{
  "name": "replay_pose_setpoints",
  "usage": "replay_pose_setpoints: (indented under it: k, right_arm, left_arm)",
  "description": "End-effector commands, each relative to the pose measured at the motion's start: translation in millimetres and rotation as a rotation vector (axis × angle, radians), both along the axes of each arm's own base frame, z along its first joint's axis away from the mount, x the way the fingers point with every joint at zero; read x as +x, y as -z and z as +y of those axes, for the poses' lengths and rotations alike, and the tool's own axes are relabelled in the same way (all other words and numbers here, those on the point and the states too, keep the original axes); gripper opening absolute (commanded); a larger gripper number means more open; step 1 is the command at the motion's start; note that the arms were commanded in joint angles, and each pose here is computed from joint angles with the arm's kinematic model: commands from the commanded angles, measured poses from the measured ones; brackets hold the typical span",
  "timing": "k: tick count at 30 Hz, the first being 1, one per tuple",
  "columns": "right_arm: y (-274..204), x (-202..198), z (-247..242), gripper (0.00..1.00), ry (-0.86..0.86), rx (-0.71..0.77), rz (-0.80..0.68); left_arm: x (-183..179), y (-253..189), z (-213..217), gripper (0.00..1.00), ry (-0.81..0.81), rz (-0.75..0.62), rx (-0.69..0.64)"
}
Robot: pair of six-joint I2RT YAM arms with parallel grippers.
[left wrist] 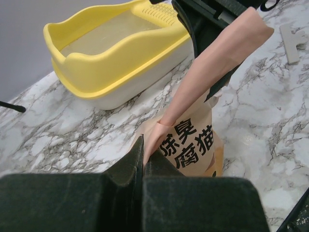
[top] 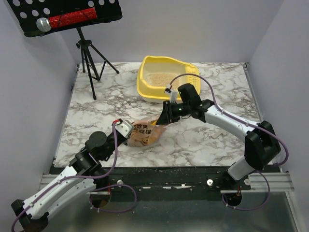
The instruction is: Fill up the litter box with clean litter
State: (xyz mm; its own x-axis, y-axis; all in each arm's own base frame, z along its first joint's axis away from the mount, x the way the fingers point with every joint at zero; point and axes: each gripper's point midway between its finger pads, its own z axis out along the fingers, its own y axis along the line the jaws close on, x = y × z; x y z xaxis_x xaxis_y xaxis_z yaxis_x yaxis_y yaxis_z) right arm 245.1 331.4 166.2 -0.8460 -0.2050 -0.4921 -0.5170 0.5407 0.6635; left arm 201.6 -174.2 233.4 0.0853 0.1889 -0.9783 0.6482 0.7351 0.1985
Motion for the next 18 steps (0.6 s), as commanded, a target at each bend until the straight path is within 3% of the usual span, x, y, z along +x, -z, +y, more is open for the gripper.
replay_pose_setpoints:
  k: [1,8,18]
  right_arm:
    - [54,-39,8,0.01,-0.061,0.058,0.225]
    - [52,-48,25,0.01,-0.053,0.289,0.284]
    - [25,-49,44,0.01,0.005,0.458,0.257]
  left_arm:
    - [-4,-32,-12,0.0,0.05,-0.046,-0.087]
    - [-4,-28,-13,0.0,0.047,-0.042,-0.07]
    - [-1,-26,-4,0.0,0.001,-0.057,-0.038]
